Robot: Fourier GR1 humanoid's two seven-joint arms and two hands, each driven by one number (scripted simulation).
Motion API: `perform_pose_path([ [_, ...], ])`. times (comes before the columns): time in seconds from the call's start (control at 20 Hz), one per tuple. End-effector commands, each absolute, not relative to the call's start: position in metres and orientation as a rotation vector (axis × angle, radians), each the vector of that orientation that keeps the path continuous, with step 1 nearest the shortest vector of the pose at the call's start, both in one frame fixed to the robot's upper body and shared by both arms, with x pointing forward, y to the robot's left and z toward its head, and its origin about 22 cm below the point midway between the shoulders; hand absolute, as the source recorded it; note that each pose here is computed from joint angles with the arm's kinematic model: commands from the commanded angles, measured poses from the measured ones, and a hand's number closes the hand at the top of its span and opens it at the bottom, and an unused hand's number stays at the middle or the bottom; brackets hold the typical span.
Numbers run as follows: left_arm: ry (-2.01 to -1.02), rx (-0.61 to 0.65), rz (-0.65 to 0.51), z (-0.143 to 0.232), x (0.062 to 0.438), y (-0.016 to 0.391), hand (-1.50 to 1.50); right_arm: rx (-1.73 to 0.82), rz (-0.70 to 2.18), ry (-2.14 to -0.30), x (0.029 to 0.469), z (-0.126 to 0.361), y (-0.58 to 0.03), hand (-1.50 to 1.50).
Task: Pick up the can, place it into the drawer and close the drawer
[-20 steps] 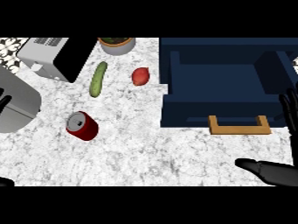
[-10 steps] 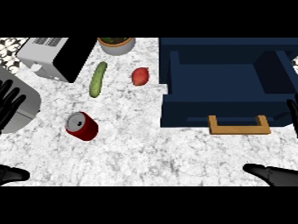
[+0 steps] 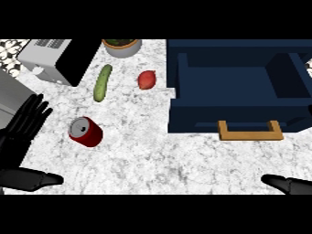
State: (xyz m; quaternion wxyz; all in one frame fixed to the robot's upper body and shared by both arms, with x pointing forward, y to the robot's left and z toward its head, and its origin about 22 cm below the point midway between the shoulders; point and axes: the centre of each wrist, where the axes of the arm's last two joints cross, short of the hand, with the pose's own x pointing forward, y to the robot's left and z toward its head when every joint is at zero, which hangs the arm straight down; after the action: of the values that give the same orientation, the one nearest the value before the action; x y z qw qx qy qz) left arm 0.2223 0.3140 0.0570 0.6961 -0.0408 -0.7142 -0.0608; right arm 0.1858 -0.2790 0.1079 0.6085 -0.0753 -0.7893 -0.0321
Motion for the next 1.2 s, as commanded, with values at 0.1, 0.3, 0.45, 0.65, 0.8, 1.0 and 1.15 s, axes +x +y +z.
perform_pose_path([
  [0.1, -1.552, -0.059, -0.144, 0.012, 0.228, 0.303, -1.5, -0.181, -0.056, -1.84, 0.189, 0.106, -0.279, -1.5],
  [0.3, -1.567, -0.037, -0.147, -0.008, 0.234, 0.313, -1.5, -0.185, -0.063, -1.829, 0.165, 0.119, -0.288, -1.5],
  [0.45, -1.559, 0.007, -0.102, -0.019, 0.238, 0.317, -1.5, -0.178, -0.072, -1.844, 0.167, 0.113, -0.303, -1.5],
  [0.65, -1.536, 0.005, -0.102, -0.054, 0.221, 0.318, -1.5, -0.183, -0.075, -1.818, 0.185, 0.113, -0.291, -1.5],
  [0.8, -1.503, 0.001, -0.103, -0.073, 0.234, 0.322, -1.5, -0.186, -0.04, -1.824, 0.174, 0.115, -0.296, -1.5],
  [1.0, -1.487, 0.034, -0.11, -0.093, 0.237, 0.313, -1.5, -0.182, -0.08, -1.834, 0.168, 0.138, -0.297, -1.5],
  [1.15, -1.488, 0.031, -0.089, -0.08, 0.255, 0.316, -1.5, -0.206, -0.069, -1.829, 0.168, 0.116, -0.308, -1.5],
])
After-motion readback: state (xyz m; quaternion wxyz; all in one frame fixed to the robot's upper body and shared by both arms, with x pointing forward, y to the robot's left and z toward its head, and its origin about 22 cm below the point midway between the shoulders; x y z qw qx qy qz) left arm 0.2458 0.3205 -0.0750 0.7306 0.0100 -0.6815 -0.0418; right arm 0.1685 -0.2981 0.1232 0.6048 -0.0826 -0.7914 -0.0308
